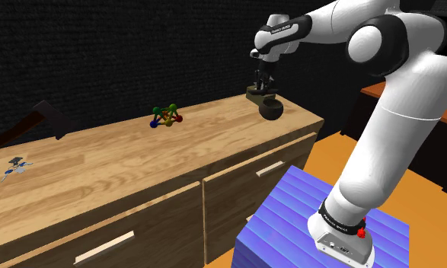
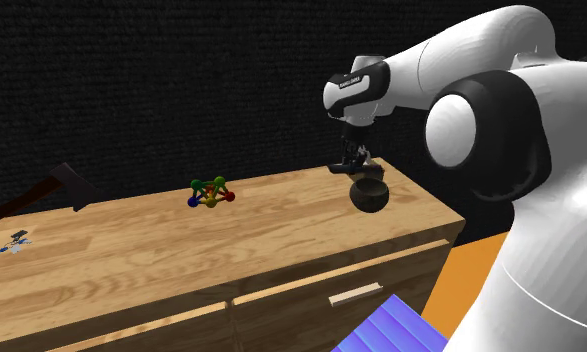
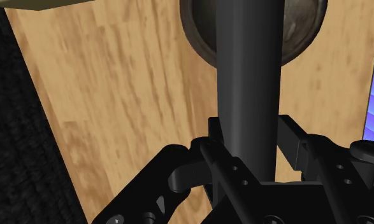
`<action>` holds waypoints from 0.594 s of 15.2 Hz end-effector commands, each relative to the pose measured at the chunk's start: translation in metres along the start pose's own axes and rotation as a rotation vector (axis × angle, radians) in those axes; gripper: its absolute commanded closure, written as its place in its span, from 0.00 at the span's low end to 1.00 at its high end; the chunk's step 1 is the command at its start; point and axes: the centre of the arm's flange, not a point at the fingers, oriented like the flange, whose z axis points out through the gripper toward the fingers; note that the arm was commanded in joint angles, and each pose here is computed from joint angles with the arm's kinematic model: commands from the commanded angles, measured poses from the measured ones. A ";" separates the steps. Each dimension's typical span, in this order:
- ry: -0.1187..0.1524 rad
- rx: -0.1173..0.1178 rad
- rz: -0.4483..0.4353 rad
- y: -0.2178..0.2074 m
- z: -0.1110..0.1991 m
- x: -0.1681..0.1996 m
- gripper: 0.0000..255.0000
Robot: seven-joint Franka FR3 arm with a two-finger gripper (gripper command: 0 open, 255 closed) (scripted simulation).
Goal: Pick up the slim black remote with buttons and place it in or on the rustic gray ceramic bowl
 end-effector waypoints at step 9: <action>0.000 0.000 -0.001 -0.013 0.029 -0.068 1.00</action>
